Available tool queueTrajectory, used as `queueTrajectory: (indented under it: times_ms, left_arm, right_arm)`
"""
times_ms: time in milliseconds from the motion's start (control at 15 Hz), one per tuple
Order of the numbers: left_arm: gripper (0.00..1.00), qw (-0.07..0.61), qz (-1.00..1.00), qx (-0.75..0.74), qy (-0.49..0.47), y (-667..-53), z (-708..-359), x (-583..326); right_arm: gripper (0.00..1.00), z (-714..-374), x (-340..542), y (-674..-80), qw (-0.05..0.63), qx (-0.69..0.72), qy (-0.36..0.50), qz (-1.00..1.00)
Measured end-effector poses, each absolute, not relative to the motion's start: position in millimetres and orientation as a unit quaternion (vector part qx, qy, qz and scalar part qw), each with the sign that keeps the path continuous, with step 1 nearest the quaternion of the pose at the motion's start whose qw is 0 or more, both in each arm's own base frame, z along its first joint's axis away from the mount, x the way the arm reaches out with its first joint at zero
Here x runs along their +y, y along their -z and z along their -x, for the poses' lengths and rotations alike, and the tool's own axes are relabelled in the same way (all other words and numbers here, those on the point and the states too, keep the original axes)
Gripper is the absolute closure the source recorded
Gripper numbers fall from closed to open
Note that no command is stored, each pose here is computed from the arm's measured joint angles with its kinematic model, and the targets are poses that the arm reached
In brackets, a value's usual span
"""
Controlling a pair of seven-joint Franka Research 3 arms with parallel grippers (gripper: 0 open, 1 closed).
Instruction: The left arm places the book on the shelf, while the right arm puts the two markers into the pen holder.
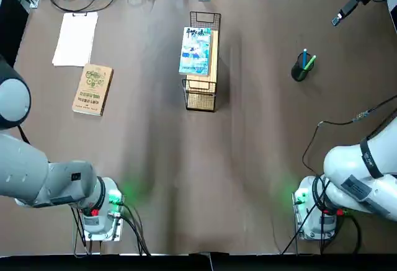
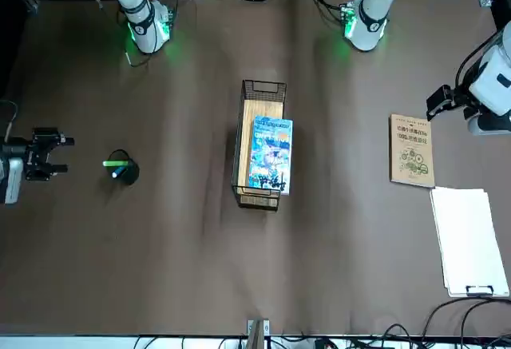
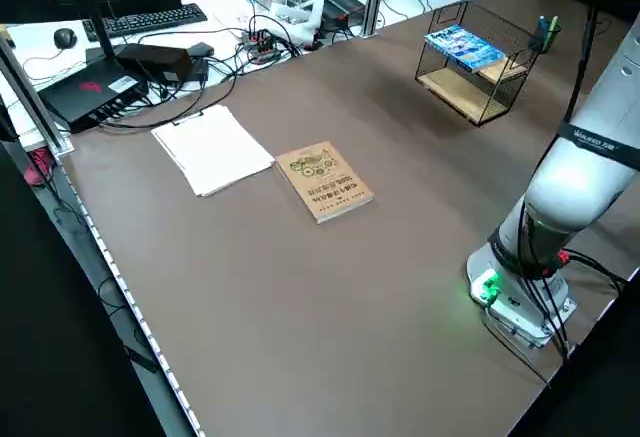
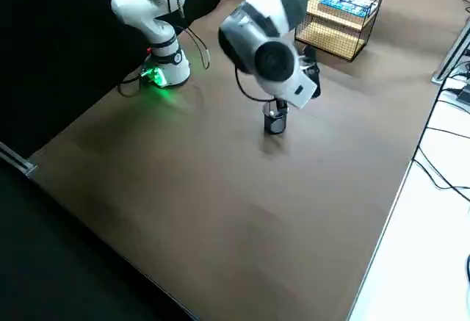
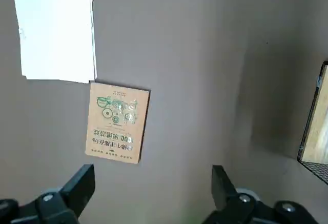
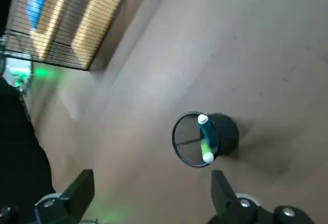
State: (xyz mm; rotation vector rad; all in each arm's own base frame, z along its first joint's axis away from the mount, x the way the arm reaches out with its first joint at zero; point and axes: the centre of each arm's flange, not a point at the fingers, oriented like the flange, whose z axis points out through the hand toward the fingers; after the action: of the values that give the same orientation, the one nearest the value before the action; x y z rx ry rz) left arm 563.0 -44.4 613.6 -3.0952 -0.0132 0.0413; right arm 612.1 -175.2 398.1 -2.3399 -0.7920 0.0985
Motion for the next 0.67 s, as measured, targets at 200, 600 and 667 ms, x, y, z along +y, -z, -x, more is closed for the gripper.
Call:
queueTrajectory:
  times_ms: [200, 600, 667]
  left_arm:
    - [0.00, 0.023, 1.000, -0.005, -0.013, -614, -563, -43]
    - [0.00, 0.023, 1.000, -0.006, -0.013, -614, -563, -42]
    - [0.00, 0.023, 1.000, -0.007, -0.013, -614, -563, -41]
  right_arm:
    - [0.00, -615, -151, -414, 0.270, -0.288, -0.083, 0.915]
    - [0.00, -617, -86, -469, 0.159, -0.236, -0.123, 0.951]
    - [0.00, -617, -70, -476, 0.149, -0.221, -0.125, 0.956]
